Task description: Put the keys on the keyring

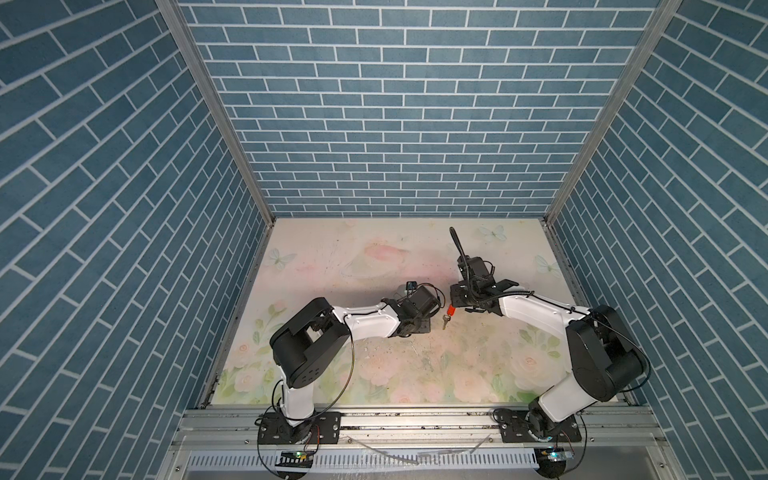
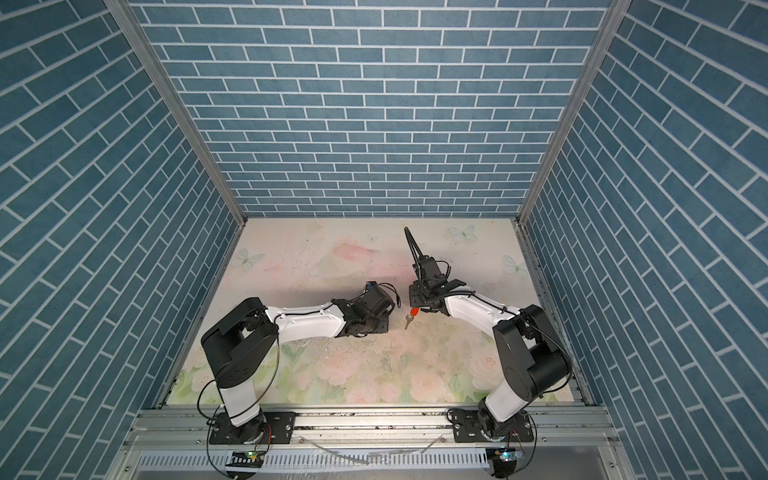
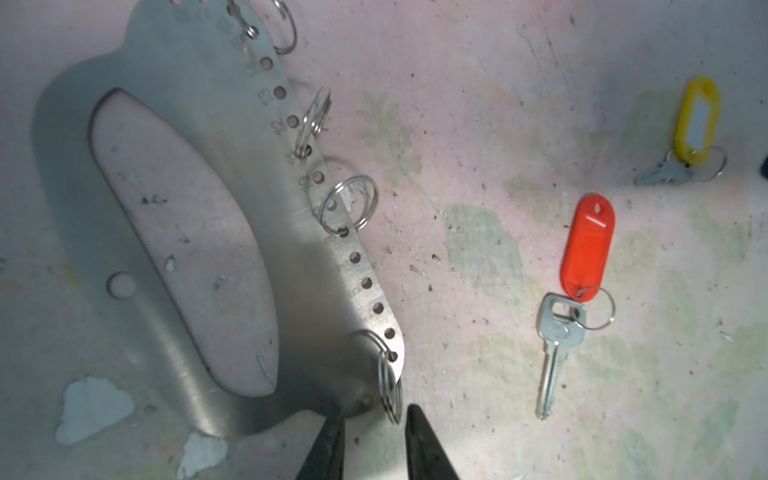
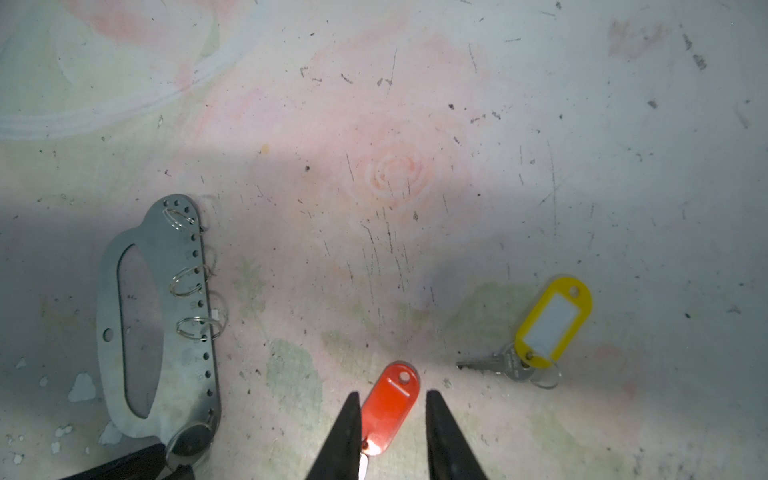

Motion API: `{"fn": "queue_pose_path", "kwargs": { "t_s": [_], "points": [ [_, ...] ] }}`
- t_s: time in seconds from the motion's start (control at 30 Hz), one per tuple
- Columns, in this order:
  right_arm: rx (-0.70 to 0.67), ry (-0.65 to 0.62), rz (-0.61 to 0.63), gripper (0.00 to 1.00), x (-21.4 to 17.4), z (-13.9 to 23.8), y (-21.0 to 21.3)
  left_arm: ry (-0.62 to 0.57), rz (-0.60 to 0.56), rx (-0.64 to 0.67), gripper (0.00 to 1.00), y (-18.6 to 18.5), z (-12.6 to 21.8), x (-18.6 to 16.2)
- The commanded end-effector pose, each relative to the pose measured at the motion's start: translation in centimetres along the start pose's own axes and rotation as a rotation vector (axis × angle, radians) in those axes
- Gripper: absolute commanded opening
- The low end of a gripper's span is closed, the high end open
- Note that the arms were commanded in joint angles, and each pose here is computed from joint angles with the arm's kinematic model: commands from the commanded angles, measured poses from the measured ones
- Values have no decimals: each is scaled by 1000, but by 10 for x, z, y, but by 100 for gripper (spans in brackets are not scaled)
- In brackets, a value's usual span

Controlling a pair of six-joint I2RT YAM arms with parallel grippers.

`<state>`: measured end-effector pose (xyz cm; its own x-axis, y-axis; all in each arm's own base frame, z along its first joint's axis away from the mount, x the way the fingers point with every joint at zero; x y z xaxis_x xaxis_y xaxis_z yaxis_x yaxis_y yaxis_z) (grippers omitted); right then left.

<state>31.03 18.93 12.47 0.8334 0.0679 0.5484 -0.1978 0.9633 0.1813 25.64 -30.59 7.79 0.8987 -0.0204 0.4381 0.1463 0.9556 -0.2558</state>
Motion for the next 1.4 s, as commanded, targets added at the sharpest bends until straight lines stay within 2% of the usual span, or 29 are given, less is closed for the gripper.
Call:
{"fn": "queue_pose_path", "kwargs": {
  "t_s": [0.0,0.73,1.37],
  "points": [
    [-28,8,-29,29,-4,4,-5,-3,-12,16,26,1,-1,4],
    [-32,16,-25,28,-6,3,-6,-12,-27,-16,21,-4,-5,14],
    [-38,17,-21,28,-6,3,-7,-6,-62,21,9,2,-5,15]
  ]
}}
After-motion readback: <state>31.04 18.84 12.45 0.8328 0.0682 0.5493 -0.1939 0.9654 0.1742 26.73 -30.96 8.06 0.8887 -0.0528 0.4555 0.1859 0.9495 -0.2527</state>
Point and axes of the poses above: each gripper's point midway between its finger pads, its own z axis back along the fingers, its own y axis along the line the jaws close on, x = y × z, the point moved 6 cm from there along z, back along the fingers, and after that the axes turned 2 degrees about -z, right-handed, at the moved point
